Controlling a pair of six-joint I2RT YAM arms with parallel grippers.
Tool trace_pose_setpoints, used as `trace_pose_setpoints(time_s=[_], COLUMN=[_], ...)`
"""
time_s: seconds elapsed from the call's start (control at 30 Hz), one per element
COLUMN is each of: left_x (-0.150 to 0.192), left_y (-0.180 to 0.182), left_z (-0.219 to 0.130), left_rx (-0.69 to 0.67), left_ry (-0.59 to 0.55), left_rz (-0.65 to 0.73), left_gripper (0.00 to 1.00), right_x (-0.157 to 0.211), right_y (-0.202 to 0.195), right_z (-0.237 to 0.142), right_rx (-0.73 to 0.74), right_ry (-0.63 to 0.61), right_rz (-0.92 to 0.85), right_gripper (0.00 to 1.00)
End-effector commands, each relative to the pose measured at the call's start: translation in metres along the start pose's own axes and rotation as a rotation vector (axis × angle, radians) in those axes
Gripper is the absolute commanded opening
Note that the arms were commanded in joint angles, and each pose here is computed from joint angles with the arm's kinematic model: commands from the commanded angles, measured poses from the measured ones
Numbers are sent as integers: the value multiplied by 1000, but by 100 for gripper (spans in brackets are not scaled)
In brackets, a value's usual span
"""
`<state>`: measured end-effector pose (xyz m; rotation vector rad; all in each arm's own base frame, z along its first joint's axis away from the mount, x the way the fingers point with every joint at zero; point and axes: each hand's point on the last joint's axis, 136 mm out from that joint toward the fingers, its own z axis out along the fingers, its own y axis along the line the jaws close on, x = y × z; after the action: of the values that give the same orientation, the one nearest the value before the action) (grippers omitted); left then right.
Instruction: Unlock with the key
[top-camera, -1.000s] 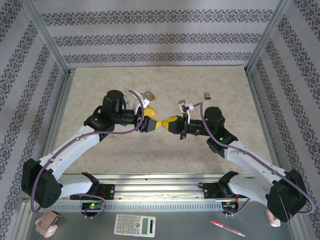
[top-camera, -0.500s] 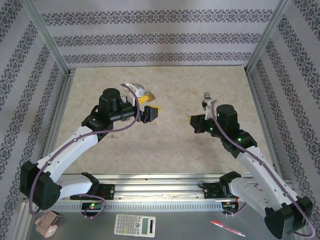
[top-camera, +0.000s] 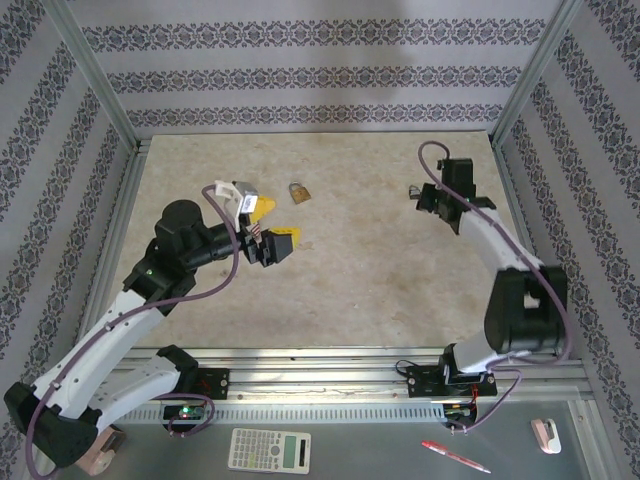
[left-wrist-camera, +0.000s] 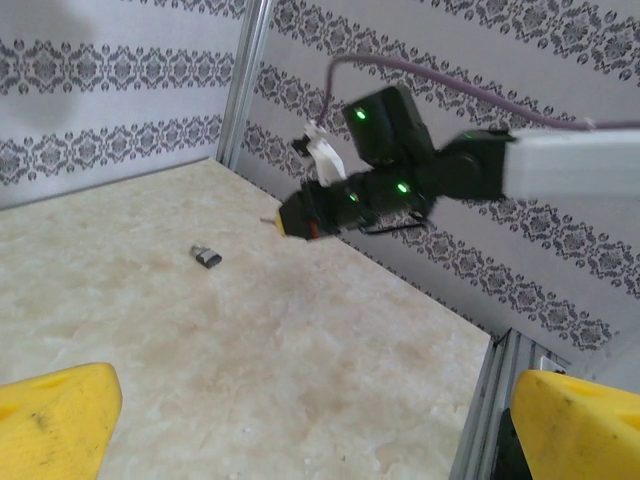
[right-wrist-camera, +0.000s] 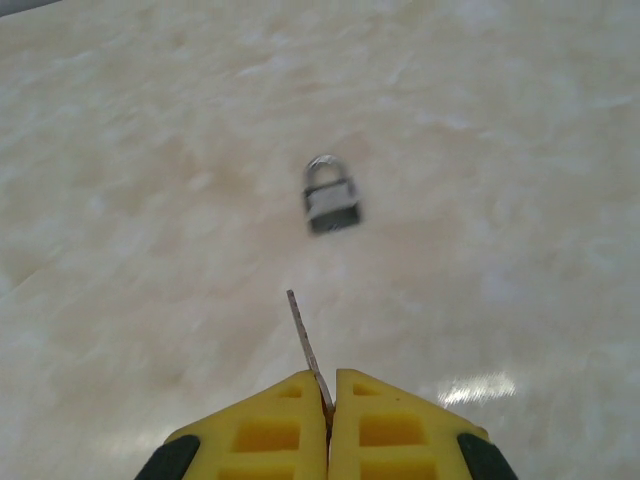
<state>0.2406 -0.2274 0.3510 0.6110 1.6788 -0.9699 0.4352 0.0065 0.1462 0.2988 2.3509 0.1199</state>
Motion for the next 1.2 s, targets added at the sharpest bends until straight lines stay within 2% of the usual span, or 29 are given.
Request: trace_pose_setpoints(time_s=[0.0,0.2,0.4,0.67,1.17], left_x=[17,23,29,34,36], left_y=[4,13,19,25,27], left_z=[-4,-2,-6,-5,-14], left_rx=[-28,-62,-99,-121,-161], left_ry=[41,35,25,34,42], left_rz=[-38,-75,-65,-74,-54], left_gripper=[100,100,100,100,99], right_x=[-25,-28,-28,-17,-6], right_y=[-12,-18,-24,-38,-27], right_z=[27,87,123,139,159], right_rx=[78,115,134,177,148], right_ry=[-29,34,81,159,266], right_rz=[-28,-32,-19,-42,-107], right_gripper=[0,0,0,0,0])
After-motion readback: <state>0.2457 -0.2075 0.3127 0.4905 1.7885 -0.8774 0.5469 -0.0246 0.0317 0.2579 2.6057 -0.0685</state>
